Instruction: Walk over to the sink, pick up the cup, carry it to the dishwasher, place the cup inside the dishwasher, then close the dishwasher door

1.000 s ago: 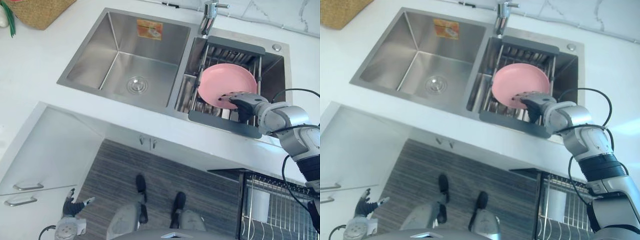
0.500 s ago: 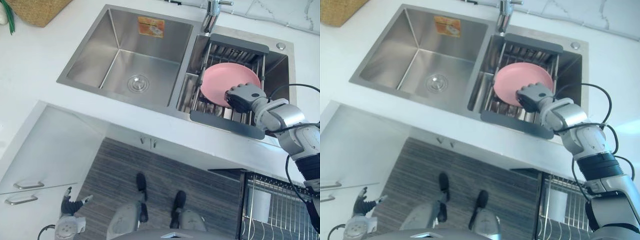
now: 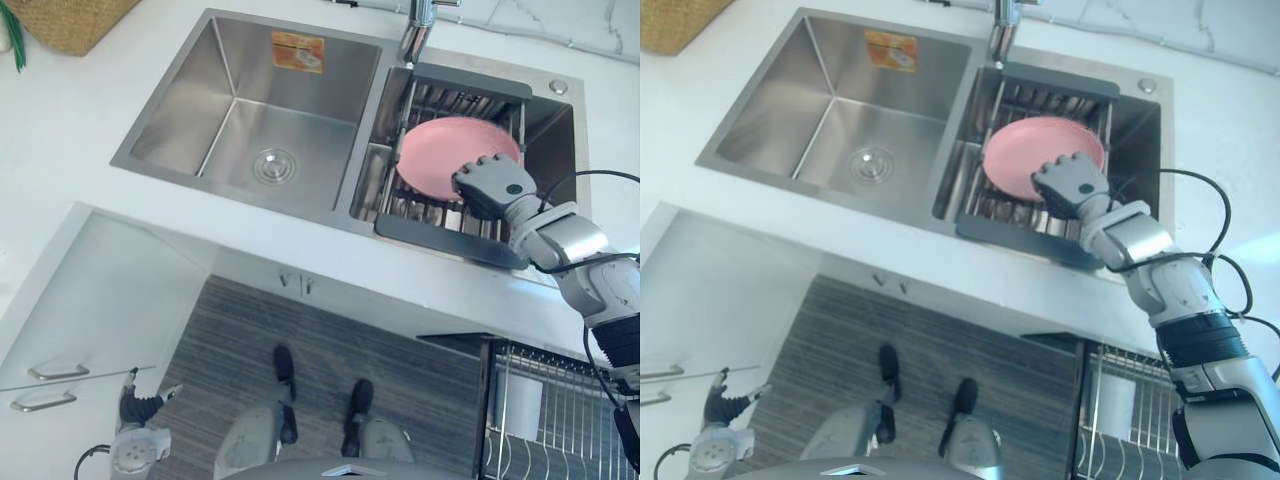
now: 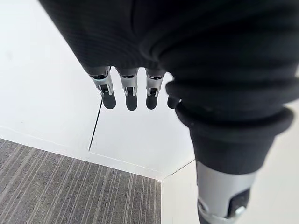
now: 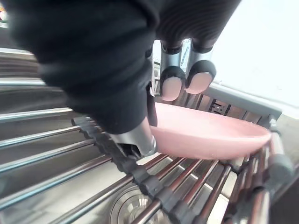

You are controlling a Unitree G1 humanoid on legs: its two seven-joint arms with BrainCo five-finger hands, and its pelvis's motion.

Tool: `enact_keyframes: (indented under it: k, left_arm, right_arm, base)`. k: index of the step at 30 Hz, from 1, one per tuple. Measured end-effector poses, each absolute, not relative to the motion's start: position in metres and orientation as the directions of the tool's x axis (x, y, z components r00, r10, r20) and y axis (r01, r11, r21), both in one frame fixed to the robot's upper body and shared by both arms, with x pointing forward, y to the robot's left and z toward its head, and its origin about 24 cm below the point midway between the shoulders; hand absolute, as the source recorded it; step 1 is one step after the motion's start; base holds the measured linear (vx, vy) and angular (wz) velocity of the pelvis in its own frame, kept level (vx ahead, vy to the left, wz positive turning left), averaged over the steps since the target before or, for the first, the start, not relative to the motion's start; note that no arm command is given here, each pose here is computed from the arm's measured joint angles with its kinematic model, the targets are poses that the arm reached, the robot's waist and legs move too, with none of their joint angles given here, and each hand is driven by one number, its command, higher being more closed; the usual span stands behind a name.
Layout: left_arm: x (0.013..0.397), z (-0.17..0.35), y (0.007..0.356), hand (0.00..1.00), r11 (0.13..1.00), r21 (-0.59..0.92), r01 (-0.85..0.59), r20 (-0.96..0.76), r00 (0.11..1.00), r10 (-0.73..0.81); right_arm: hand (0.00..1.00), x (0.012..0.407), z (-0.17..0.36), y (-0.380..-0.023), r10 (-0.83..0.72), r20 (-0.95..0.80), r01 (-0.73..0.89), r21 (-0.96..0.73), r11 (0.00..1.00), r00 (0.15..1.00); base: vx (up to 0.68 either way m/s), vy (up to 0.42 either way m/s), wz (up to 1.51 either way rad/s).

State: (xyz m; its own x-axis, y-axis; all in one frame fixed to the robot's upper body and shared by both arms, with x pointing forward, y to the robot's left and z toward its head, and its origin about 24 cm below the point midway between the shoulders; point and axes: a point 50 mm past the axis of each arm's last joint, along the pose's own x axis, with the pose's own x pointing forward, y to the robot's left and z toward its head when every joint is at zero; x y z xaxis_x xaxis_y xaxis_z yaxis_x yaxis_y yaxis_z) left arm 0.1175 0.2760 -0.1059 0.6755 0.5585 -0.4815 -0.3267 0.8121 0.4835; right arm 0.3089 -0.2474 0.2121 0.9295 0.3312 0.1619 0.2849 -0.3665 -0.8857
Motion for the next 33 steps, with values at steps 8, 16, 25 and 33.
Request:
enact_keyframes:
  k: [8, 16, 25, 33]
  left_arm:
    - [0.118, -0.104, 0.276, 0.00, 0.801, 0.500, -0.329, -0.458, 0.685, 0.567]
    - [0.118, -0.107, 0.269, 0.00, 0.808, 0.495, -0.318, -0.461, 0.692, 0.555]
    - [0.111, -0.109, 0.268, 0.00, 0.810, 0.503, -0.303, -0.475, 0.686, 0.552]
    - [0.105, -0.111, 0.267, 0.00, 0.808, 0.516, -0.283, -0.488, 0.679, 0.549]
  right_arm:
    - [1.00, 0.303, 0.236, -0.253, 0.315, 0.316, 0.415, -0.849, -0.327, 0.895]
    - [1.00, 0.299, 0.213, -0.255, 0.311, 0.262, 0.354, -0.888, -0.292, 0.914]
    - [0.00, 0.294, 0.203, -0.251, 0.321, 0.197, 0.293, -0.913, -0.285, 0.926]
    - [0.00, 0.293, 0.191, -0.250, 0.309, 0.151, 0.234, -0.940, -0.250, 0.939]
  base:
    - [0.00, 0.000, 0.00]
    - [0.00, 0.001, 0.03]
    - [0.00, 0.000, 0.00]
    - [0.01, -0.004, 0.00]
